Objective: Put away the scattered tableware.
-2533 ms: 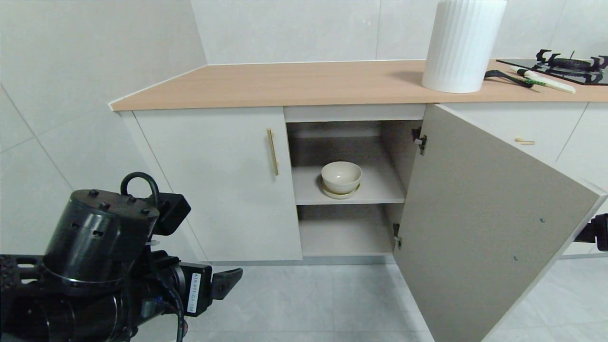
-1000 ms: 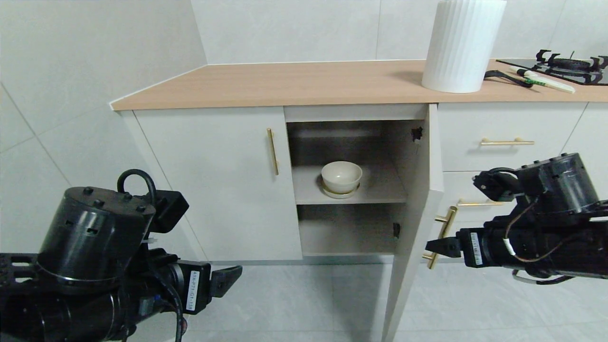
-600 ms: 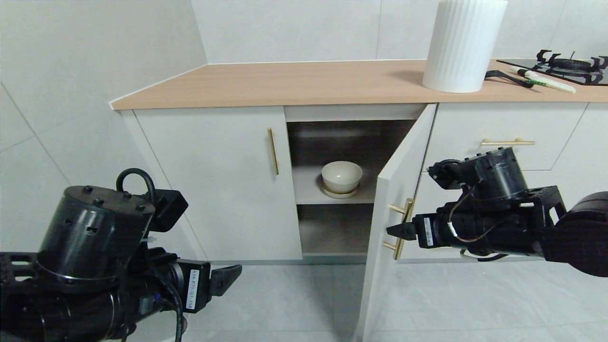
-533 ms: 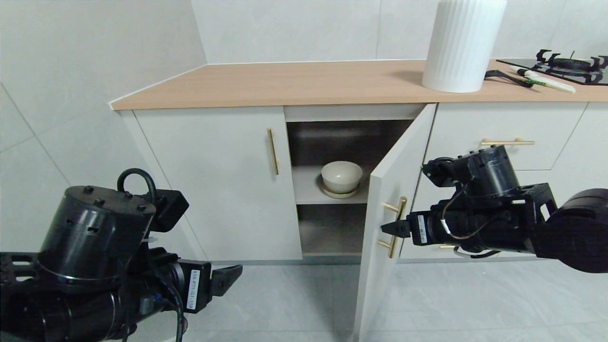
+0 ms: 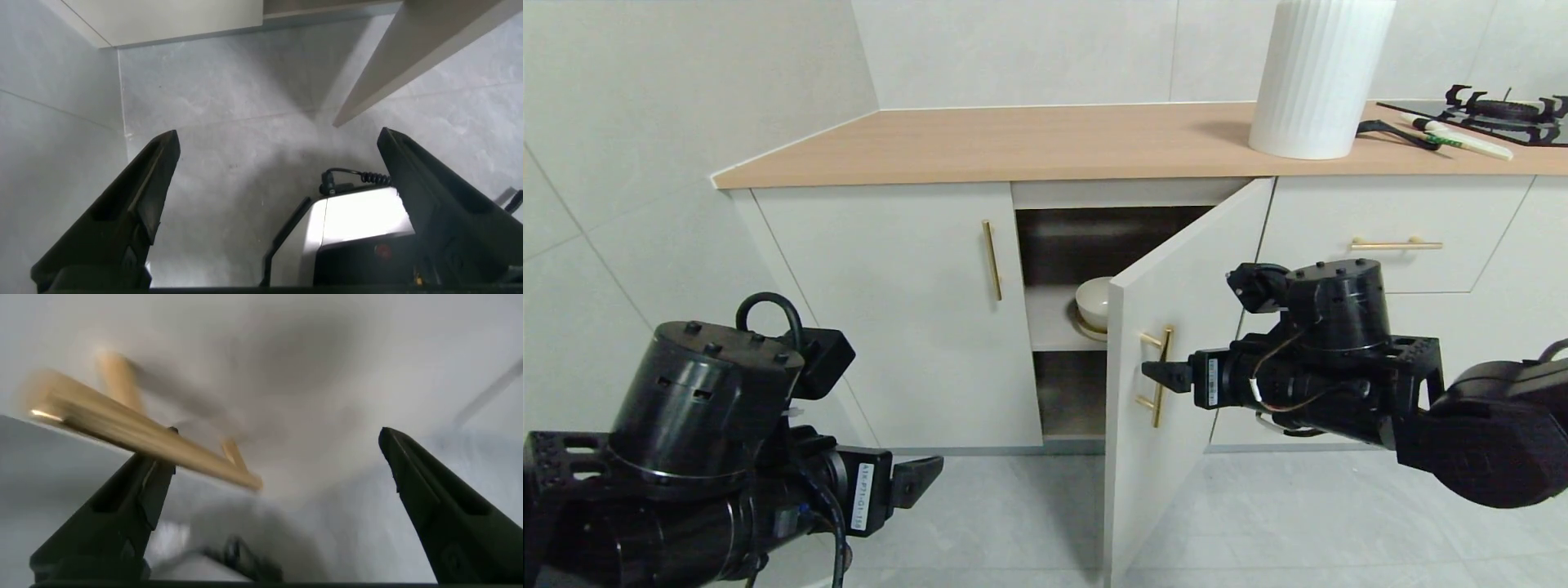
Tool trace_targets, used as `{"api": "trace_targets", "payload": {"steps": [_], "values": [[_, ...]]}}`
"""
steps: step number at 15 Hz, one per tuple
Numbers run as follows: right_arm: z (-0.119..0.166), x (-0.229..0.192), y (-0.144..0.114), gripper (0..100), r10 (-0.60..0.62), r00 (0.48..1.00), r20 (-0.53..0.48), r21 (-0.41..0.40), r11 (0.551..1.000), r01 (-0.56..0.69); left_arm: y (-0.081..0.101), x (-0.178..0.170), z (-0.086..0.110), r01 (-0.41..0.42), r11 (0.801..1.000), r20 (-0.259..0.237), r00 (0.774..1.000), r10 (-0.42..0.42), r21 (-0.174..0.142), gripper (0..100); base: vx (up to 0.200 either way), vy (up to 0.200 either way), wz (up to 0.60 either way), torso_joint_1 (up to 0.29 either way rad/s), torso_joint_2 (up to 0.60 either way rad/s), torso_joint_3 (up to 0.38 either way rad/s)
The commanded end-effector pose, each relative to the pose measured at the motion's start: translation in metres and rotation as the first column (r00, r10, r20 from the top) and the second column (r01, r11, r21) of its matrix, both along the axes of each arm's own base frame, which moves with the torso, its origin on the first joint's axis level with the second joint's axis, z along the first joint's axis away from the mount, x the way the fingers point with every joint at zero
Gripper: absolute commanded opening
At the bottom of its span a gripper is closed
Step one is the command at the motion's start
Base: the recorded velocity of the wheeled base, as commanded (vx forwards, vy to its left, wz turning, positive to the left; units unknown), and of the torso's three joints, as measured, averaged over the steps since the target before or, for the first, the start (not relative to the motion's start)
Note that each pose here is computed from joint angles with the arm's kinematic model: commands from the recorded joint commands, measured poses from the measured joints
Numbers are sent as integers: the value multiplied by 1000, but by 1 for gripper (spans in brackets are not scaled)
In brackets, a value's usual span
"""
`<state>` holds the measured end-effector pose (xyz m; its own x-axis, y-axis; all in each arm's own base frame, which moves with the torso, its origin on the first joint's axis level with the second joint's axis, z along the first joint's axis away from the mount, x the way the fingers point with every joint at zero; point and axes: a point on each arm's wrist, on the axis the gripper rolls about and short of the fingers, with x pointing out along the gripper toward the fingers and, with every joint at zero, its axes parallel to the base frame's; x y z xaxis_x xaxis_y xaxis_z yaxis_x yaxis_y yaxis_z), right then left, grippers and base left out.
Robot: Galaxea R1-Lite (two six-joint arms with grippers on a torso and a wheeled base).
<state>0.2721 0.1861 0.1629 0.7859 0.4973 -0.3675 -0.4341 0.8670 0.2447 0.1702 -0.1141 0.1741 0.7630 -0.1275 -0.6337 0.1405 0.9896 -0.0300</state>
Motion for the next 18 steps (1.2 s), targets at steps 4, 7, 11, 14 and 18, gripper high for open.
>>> {"api": "trace_targets", "payload": {"steps": [4, 7, 11, 14, 18], "values": [[30, -42, -15, 100, 152, 985, 79, 87, 984, -158, 0, 0, 0, -1, 1000, 0, 1000, 1, 1, 100, 0, 0, 0, 0, 0, 0], [31, -21, -37, 100, 27, 996, 84, 67, 997, -32, 0, 0, 0, 0, 1000, 2, 1000, 0, -1, 100, 0, 0, 0, 0, 0, 0], [8, 5, -50, 100, -75, 995, 63, -45, 996, 78, 0, 0, 1, -2, 1000, 3, 1000, 2, -1, 100, 0, 0, 0, 0, 0, 0], [-13, 26, -38, 100, -72, 997, 17, -74, 995, 73, 0, 0, 2, -2, 1000, 10, 1000, 2, -6, 100, 0, 0, 0, 0, 0, 0], [-46, 42, -25, 100, -63, 997, -34, -105, 993, 59, 0, 2, 3, -4, 1000, 21, 1000, 4, -14, 100, 0, 0, 0, 0, 0, 0]]}}
